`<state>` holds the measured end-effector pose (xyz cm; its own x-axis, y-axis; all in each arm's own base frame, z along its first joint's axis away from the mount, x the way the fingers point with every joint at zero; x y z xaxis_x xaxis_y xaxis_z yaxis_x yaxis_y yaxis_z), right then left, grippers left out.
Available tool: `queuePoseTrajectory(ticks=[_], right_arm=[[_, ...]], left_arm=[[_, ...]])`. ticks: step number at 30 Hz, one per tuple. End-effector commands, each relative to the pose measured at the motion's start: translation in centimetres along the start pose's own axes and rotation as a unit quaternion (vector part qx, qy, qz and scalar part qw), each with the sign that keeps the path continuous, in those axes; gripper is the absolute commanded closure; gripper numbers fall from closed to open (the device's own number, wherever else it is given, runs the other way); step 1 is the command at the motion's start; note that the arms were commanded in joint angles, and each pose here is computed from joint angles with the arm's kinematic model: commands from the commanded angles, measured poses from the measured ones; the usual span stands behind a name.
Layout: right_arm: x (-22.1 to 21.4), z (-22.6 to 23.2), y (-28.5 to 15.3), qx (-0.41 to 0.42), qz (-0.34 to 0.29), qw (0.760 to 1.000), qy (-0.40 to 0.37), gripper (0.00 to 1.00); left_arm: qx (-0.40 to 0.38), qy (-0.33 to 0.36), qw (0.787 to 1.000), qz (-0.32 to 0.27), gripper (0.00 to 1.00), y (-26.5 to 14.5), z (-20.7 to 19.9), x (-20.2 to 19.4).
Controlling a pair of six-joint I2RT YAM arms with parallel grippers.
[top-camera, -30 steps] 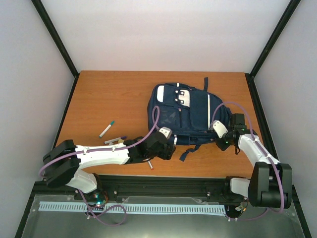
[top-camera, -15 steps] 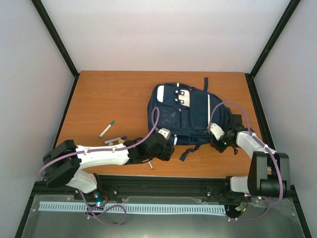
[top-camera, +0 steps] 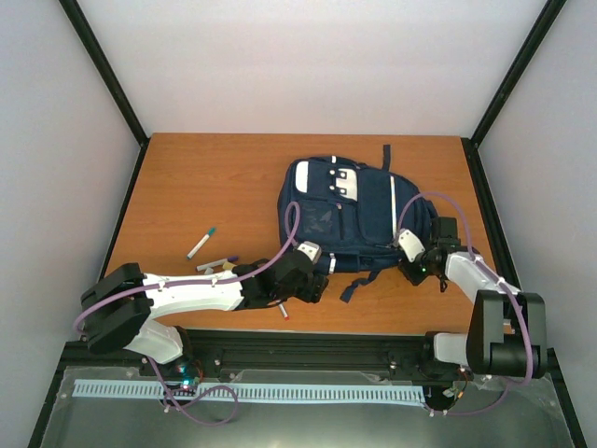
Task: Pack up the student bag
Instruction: Zip the student bag at the center of the board.
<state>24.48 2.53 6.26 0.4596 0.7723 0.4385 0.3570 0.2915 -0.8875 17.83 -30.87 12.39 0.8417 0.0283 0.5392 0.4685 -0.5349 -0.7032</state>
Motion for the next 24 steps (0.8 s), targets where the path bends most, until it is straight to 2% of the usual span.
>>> queuePoseTrajectory(ticks=[1, 10, 16, 24], right_arm=[[1.2, -2.7, -1.6, -0.074, -0.03, 0.997, -0.003, 0.84], [1.0, -2.0, -2.8, -0.064, -0.036, 0.997, -0.013, 0.94], [0.8, -1.4, -2.6, -0.04, -0.033, 0.998, -0.024, 0.97], [-0.9, -0.3, -2.8, -0.011, 0.031, 0.998, -0.049, 0.97]], left_arm=[[-0.01, -0.015, 1.0, -0.012, 0.26, 0.1, -0.4, 0.5], [-0.01, -0.013, 1.0, -0.011, 0.26, 0.2, -0.3, 0.3], [-0.013, -0.014, 1.0, -0.01, 0.26, 0.1, -0.3, 0.3], [-0.005, -0.043, 0.999, 0.002, 0.25, 0.7, 0.0, -0.3]])
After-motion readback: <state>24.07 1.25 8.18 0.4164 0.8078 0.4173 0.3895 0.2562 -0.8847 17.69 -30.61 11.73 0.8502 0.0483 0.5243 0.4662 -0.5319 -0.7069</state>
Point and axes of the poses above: each gripper's point midway between its finger pads, its own y axis out along the fingers, its own z axis along the line the jaws close on, x = y × z, the point moved 4 cm from there along -y, back along the fingers, and after that the axes turned 15 degrees about -y, right-handed, at the moved point
